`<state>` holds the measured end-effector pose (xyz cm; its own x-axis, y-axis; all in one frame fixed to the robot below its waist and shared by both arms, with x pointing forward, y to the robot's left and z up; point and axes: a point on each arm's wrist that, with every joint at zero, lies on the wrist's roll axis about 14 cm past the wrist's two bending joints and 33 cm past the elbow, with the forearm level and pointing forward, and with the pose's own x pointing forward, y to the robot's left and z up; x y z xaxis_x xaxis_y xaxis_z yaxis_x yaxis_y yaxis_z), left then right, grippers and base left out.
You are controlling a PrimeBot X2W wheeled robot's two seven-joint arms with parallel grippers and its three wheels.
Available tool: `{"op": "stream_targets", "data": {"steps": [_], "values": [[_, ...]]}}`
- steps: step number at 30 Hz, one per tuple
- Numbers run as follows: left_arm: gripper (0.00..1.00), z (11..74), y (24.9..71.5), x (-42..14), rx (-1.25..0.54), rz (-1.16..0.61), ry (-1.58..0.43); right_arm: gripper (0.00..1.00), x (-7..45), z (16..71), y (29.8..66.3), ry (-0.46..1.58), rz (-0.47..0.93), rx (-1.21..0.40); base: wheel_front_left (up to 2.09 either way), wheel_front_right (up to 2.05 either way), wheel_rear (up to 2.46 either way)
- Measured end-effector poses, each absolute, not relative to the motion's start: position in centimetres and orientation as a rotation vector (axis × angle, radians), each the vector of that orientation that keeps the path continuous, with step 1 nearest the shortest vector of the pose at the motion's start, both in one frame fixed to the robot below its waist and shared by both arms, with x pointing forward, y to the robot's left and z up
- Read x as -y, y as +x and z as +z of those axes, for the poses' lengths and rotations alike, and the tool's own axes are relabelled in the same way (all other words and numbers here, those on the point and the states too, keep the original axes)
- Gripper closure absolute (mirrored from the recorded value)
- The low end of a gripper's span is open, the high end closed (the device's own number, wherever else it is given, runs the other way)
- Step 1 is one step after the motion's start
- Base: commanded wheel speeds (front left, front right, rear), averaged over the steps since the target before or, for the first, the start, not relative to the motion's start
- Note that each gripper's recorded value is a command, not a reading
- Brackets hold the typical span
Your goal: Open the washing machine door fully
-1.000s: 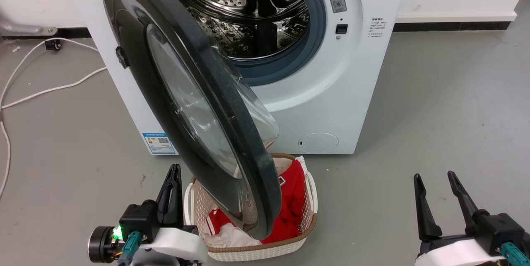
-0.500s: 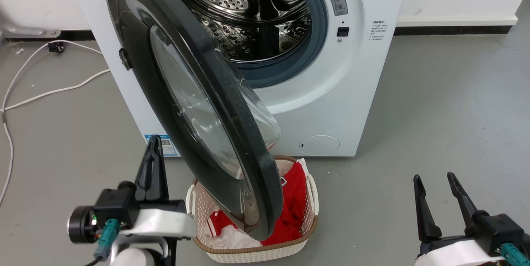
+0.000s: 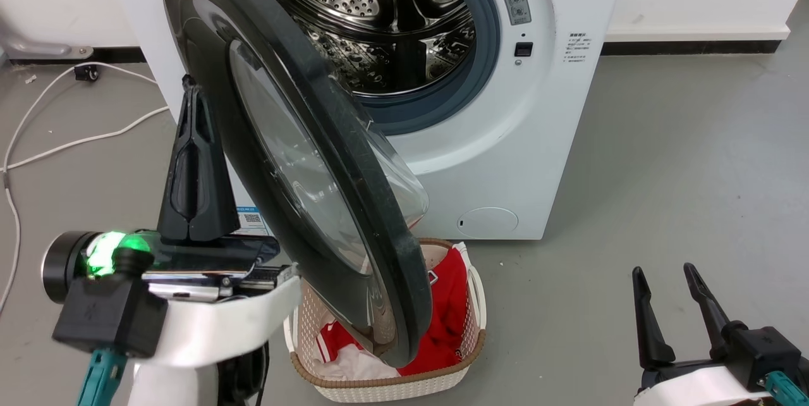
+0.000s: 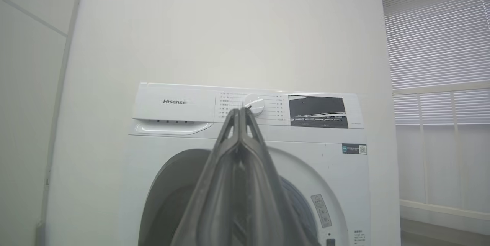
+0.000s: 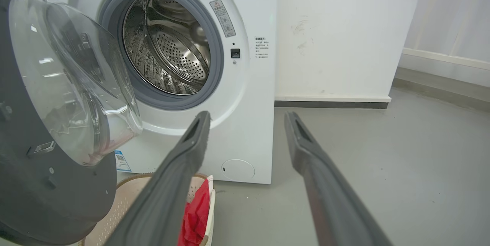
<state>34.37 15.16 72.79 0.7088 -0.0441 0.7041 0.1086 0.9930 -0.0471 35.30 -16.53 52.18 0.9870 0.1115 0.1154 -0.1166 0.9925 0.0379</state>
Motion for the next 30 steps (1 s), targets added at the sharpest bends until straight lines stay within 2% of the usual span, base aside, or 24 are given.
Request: {"op": "stream_targets", "data": {"steps": [7, 13, 22, 30], "values": [[1.0, 76.3, 31.2, -12.1, 0.912, -0.199, -0.127, 0.0, 16.8, 52.3, 35.2, 0.045, 0.106, 0.115, 0.0, 0.0, 0.0], [1.0, 75.5, 30.0, -8.5, 0.866, -0.346, -0.193, 0.0, 16.7, 52.3, 35.2, 0.045, 0.108, 0.113, 0.0, 0.0, 0.0], [1.0, 70.0, 30.3, -3.8, 0.61, -0.489, -0.247, 0.0, 16.6, 52.0, 35.4, 0.052, 0.112, 0.104, 0.0, 0.0, 0.0], [1.0, 61.4, 30.6, 0.1, 0.292, -0.592, -0.232, 0.0, 16.4, 51.7, 35.4, 0.057, 0.117, 0.094, 0.0, 0.0, 0.0]]}}
